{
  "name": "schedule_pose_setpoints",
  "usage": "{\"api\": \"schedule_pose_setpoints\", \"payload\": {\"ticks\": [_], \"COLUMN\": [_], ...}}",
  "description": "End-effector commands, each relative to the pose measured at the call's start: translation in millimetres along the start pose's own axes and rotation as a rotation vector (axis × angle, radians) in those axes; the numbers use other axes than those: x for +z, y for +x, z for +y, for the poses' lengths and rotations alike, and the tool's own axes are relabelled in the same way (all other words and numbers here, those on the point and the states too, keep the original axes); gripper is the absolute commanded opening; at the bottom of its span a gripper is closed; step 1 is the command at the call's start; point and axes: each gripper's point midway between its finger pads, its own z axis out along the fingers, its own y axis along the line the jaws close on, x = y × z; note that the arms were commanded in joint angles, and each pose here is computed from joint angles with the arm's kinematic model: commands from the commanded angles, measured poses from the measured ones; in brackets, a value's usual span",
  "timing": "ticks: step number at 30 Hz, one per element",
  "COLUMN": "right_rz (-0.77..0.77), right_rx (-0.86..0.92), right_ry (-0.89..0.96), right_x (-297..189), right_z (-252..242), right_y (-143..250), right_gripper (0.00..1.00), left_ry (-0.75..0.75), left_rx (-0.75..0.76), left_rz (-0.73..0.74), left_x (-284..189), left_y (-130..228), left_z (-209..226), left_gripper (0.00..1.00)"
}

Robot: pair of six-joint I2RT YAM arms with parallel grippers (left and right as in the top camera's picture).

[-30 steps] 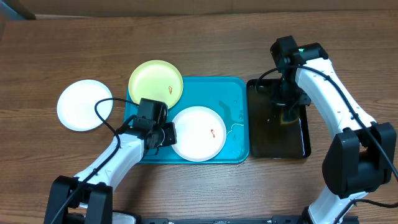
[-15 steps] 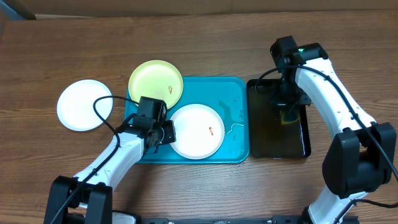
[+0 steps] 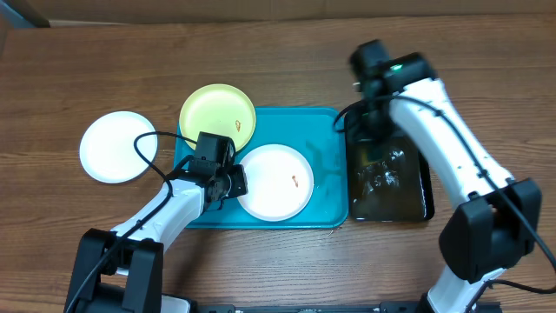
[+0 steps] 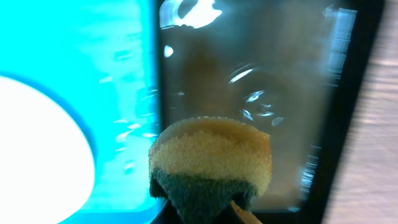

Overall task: Clean dirty plates on tray and stack at the side
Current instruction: 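Lift the sponge and carry it left over the held white plate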

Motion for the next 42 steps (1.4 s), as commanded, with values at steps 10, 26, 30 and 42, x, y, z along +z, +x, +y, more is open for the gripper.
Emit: {"api": "schedule_pose_setpoints", "payload": {"ticks": [10,26,30,42], "right_rz": [-0.16,-0.147,-0.155,-0.126], "right_rx": [-0.301,-0.347,-0.342,-0.346], "right_ry": [0.005,0.162,0.157,0.201], "right_x": [-3.7,64.0,66.8,89.2], "right_z": [124.6,146.4,149.1,144.4], "right_y": [22.6,20.6,18.0,17.6], "right_gripper": [0.04,0.04,0.04,0.07], "left_ry": [0.007,0.031,0.031,0.031], "left_rx": [0.01,0.01,0.01,0.01], "left_rz": [0.016,0.027,0.027,0.027], "left_x": [3.2,3.1,3.1,3.0], "left_y": [1.4,3.3,3.3,3.4], "left_z": [-3.4,-7.6,-7.6,-7.4], "left_gripper": [0.04,0.07,0.08,0.08]}}
